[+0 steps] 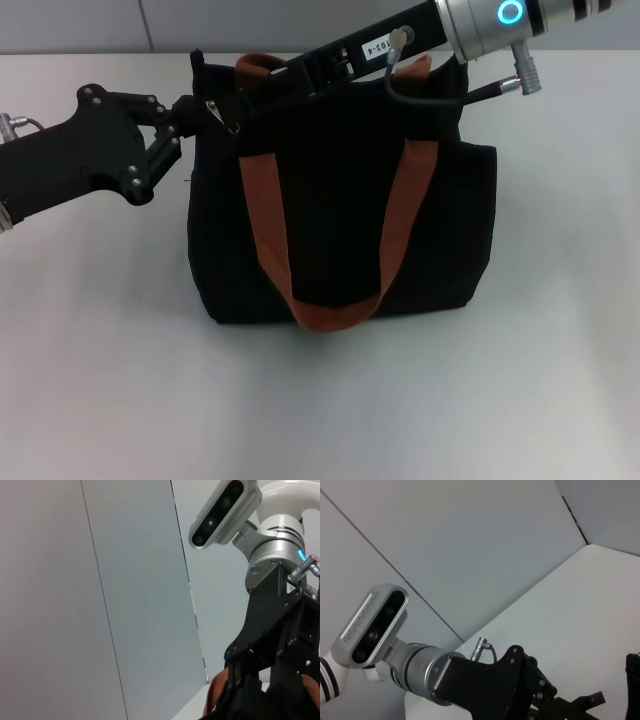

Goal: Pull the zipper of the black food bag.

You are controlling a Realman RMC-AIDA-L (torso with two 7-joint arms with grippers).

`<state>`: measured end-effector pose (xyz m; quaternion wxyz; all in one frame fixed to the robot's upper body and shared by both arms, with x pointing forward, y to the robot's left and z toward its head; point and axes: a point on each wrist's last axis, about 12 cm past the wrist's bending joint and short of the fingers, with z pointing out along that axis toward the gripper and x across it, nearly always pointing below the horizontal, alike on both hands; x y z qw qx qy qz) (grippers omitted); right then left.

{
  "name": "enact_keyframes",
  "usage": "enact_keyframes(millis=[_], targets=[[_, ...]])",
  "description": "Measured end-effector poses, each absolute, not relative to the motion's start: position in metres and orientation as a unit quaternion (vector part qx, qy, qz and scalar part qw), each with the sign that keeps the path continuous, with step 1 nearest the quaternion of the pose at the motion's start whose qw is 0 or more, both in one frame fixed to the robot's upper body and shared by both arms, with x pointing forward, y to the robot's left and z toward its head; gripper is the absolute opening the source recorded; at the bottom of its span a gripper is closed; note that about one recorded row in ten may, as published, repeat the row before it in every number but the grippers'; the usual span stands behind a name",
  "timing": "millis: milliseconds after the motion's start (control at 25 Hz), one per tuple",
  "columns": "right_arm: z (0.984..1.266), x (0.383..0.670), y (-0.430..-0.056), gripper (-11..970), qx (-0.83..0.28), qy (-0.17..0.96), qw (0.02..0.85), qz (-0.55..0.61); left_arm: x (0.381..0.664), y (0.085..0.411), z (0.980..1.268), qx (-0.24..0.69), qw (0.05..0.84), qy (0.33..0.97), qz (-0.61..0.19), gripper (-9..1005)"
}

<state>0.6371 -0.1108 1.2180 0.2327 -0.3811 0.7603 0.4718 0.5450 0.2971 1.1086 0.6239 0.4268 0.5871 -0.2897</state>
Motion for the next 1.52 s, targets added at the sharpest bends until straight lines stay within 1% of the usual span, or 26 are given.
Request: enact_keyframes(millis=[600,1520], targets=[[1.218,0.639,-0.109,315,-0.384,0.763,0.235,0.463,0.548,0.300,1.112,0.428,0.624,0.588,-0.287,31],[1.217,0.639,-0.100,286,-0.394,0.765,0.235,0.452,0.548,0.300,1.112,0.429,0.624,0.587,-0.288,31]])
